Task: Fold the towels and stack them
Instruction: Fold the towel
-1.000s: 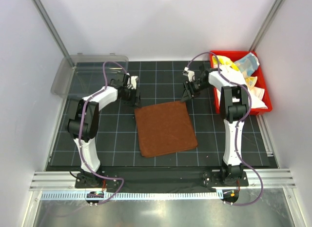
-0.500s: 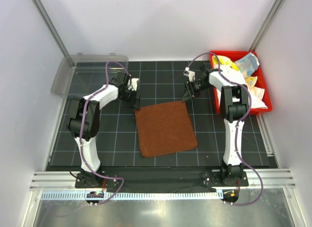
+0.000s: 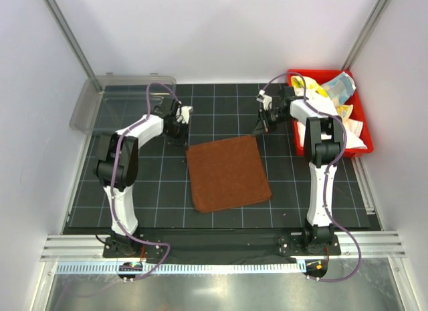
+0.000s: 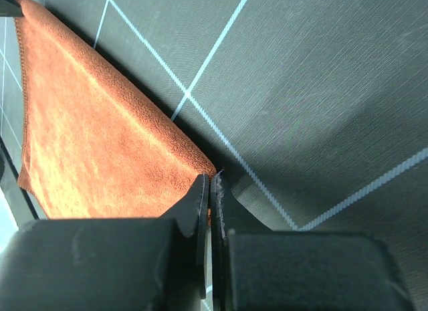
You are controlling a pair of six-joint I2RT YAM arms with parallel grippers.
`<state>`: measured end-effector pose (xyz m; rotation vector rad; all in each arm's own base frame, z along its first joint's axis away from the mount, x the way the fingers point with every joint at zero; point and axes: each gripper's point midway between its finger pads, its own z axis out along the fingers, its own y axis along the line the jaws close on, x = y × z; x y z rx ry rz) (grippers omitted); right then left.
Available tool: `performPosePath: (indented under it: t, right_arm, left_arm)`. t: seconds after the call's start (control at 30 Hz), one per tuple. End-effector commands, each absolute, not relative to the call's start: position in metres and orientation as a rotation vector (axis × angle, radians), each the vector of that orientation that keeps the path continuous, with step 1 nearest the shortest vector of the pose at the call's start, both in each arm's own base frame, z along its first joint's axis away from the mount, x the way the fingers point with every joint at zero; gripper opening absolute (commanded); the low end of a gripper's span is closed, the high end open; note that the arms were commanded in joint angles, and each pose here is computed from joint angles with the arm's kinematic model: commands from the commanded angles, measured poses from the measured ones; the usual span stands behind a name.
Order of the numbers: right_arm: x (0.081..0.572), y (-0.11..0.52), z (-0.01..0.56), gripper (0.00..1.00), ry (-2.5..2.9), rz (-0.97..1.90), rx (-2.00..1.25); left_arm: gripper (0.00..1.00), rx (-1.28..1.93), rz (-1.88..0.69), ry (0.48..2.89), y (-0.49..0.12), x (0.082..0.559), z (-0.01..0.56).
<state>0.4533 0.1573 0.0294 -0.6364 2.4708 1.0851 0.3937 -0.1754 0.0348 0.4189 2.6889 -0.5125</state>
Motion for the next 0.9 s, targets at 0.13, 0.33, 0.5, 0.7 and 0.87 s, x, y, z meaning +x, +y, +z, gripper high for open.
performPosePath:
  t: [0.13,0.33,0.5,0.7,0.87]
  right_arm:
    - [0.476,0.158,0.061,0.01,2.359,1.024,-0.580]
    - [0.486,0.150,0.125,0.01,2.245,0.873,-0.489]
    - [0.485,0.133,0.180,0.01,2.164,0.692,-0.431]
    - [0.461,0.128,0.248,0.01,2.040,0.643,-0.416]
    - [0.432,0.126,0.283,0.01,1.967,0.626,-0.406]
  left_arm:
    - [0.00,0.417,-0.598,2.616,-0.193,0.416,0.061]
    - [0.00,0.294,-0.546,2.490,-0.192,0.440,0.111]
    - [0.00,0.250,-0.486,2.353,-0.185,0.449,0.167]
    - [0.00,0.242,-0.396,2.197,-0.177,0.441,0.225]
    - [0.00,0.252,-0.375,2.099,-0.180,0.415,0.262]
